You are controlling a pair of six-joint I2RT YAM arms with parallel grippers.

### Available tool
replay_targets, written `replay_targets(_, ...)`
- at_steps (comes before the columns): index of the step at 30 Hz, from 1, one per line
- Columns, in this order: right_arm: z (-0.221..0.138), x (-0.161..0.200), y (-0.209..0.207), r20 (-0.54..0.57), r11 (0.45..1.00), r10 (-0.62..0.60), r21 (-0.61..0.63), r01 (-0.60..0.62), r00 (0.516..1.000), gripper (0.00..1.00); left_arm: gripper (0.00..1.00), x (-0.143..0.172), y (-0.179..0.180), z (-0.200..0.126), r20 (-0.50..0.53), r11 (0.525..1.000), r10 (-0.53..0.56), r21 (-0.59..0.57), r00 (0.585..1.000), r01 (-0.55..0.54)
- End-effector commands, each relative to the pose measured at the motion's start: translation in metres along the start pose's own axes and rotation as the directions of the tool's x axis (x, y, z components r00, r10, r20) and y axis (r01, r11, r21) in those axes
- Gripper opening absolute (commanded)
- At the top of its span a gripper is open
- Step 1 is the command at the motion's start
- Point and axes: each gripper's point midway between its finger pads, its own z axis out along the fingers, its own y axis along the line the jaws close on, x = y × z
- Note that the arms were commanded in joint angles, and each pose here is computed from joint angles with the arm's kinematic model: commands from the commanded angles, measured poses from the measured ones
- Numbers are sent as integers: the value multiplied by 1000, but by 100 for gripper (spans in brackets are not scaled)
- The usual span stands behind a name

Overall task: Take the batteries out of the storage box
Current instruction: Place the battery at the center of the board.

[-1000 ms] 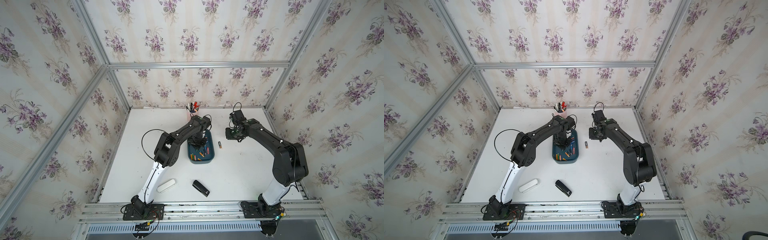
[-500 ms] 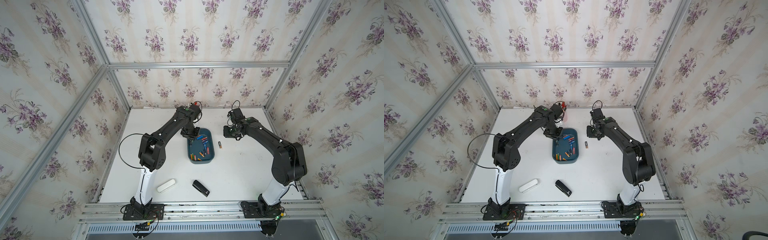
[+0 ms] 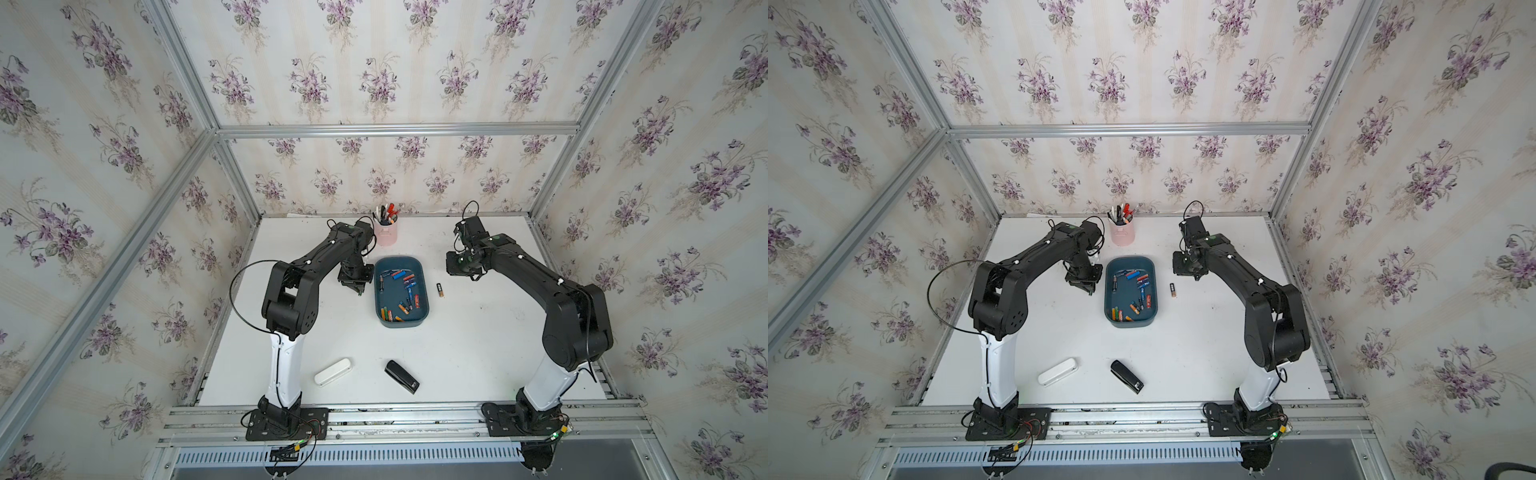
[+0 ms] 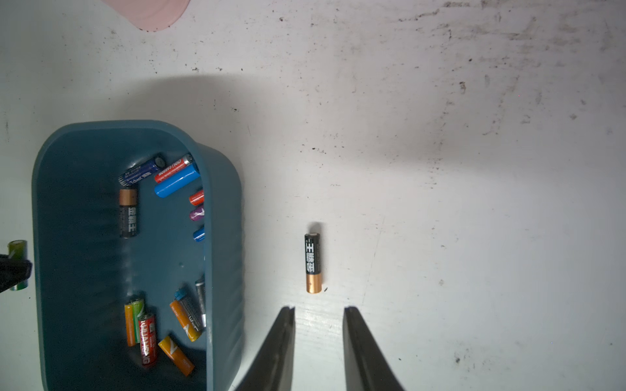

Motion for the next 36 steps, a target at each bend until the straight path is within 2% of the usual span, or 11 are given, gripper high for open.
replay_targets(1, -1, 2, -3, -8, 1000, -4, 14, 4, 1000, 30, 15, -6, 1, 11, -2, 1000, -11, 10, 1000, 11)
replay_targets(19, 4, 4, -1, -24, 1000, -3, 12, 3, 1000, 30, 15, -6, 11, 47, -59, 1000, -28, 4, 998, 28)
replay_targets(28, 4, 4, -1, -24, 1000, -7, 13, 7, 1000, 31, 25, -9, 11, 41, -42, 999, -32, 0, 999, 32)
replay_targets(36, 1, 2, 5, -17, 1000, -13, 3, 13, 1000, 31, 27, -11, 10, 33, -31, 1000, -25, -2, 999, 25)
